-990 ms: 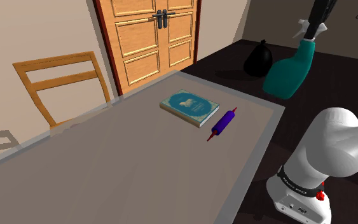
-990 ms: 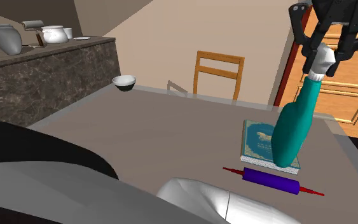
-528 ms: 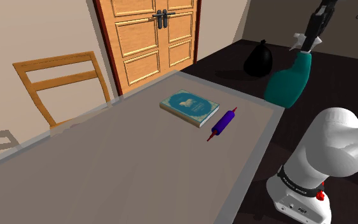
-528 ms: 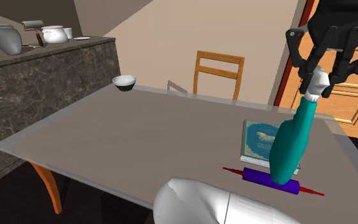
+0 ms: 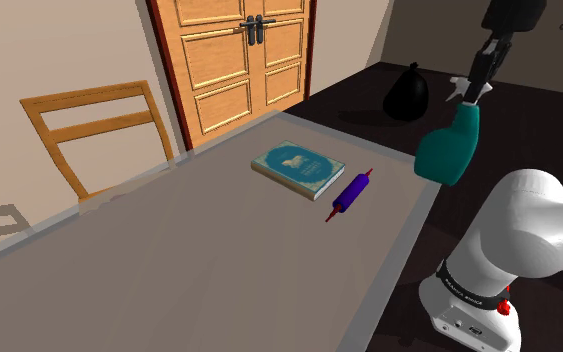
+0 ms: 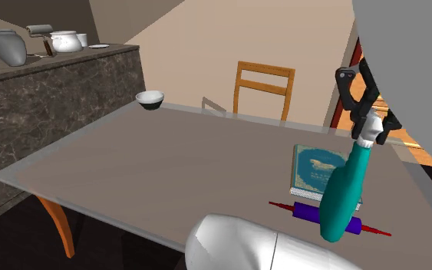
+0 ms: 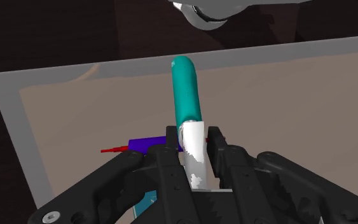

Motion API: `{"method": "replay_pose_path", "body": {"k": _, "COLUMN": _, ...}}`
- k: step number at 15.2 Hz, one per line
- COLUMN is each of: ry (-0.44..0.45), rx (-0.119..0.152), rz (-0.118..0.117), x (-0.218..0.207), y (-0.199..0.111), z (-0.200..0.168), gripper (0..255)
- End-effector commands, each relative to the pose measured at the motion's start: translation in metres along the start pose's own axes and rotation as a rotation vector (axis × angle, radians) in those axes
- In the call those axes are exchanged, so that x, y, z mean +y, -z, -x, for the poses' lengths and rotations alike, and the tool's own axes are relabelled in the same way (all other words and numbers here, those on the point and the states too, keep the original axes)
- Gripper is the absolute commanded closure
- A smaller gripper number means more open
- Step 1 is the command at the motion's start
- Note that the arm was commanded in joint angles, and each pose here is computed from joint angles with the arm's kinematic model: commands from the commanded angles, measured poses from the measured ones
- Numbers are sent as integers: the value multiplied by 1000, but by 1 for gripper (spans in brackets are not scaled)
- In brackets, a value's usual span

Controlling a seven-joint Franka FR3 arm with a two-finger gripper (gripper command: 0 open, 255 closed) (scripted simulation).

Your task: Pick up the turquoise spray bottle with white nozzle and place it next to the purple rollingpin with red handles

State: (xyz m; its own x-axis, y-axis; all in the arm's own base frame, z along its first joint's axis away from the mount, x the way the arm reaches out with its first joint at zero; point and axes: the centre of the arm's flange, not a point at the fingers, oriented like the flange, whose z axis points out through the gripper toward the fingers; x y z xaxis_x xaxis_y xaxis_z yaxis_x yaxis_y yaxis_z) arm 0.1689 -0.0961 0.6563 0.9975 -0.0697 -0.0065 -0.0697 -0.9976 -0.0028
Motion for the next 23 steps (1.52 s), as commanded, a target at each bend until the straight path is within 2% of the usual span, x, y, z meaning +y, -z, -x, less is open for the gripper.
{"method": "replay_pose_path", "body": {"k": 1, "ry": 0, "rx": 0, "rz": 0, "x": -1, "y": -10, "z": 0, "gripper": 255}}
{"method": "replay_pose_path", "body": {"k": 23, "ry": 0, "rx": 0, "rz": 0, "x": 0, "y": -126, "z": -1, "gripper": 255}}
